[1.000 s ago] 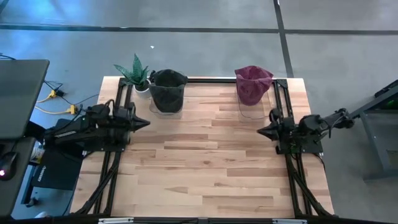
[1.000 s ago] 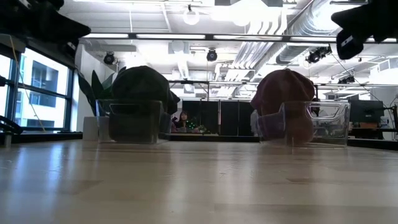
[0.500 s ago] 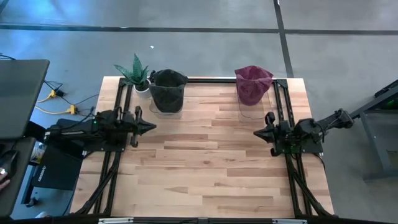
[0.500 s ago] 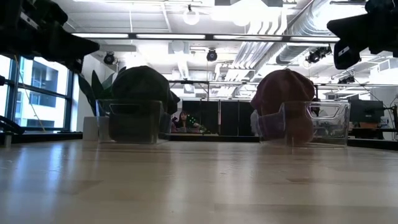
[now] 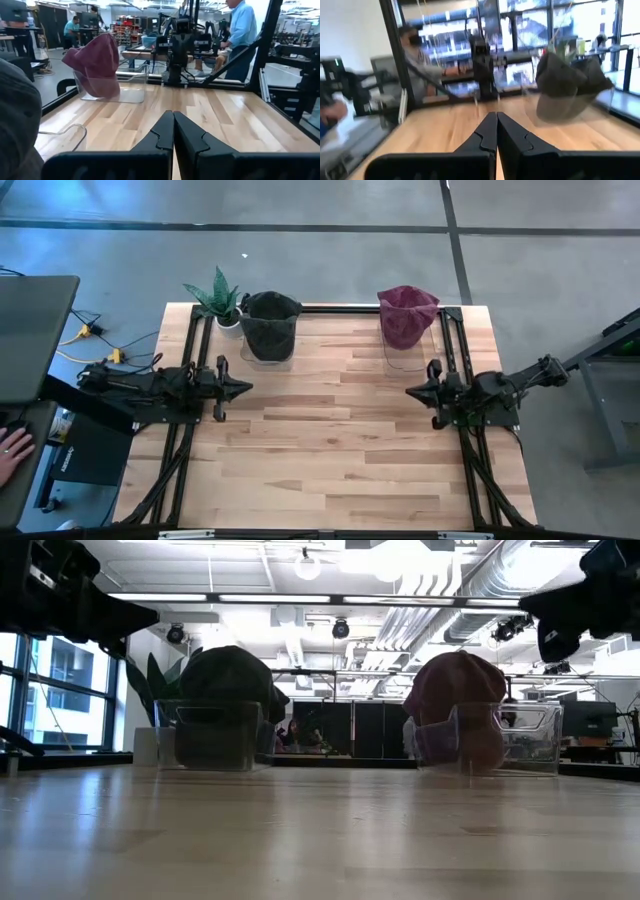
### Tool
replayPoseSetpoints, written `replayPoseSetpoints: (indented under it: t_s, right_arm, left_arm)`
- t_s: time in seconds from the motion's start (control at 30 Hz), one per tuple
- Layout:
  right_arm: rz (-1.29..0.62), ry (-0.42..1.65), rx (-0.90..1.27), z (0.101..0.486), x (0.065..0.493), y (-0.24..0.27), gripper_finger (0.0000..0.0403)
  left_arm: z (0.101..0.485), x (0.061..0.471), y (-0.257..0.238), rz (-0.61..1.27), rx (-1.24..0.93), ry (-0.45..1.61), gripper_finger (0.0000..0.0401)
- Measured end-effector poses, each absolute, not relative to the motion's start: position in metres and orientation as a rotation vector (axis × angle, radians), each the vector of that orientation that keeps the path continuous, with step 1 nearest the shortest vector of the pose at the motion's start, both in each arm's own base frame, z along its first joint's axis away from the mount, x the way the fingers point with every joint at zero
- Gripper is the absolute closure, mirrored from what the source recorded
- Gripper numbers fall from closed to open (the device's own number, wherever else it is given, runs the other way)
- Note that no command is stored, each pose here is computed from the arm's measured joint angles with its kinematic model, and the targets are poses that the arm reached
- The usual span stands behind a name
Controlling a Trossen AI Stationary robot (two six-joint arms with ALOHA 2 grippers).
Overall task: Pick & Place hat
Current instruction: Return to Home Position
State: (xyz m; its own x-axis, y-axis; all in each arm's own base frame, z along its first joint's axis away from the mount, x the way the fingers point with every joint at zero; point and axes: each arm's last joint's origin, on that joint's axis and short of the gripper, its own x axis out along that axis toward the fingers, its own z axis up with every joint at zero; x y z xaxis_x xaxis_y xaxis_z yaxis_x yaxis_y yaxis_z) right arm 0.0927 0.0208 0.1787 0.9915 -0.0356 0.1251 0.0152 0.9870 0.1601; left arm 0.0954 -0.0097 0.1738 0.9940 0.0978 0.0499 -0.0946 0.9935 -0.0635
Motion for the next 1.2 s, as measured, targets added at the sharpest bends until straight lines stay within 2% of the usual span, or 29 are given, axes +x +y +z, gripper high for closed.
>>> replayPoseSetpoints:
  t_s: [0.33, 0.7, 0.93, 1.2]
  right_arm:
    - [0.009, -0.067, 0.084, 0.173, 0.093, 0.022, 0.0403]
    - [0.109, -0.030, 0.146, 0.170, 0.095, 0.019, 0.0403]
    - [0.056, -0.021, 0.111, 0.169, 0.097, 0.008, 0.0403]
    - [0.018, -0.027, 0.200, 0.169, 0.097, 0.005, 0.0403]
  left_arm:
    - [0.173, 0.095, -0.010, 0.098, -0.094, -0.056, 0.0401]
    - [0.173, 0.096, -0.010, 0.098, -0.095, -0.054, 0.0401]
    - [0.173, 0.096, -0.010, 0.097, -0.095, -0.053, 0.0401]
    - [0.173, 0.096, -0.010, 0.097, -0.095, -0.053, 0.0401]
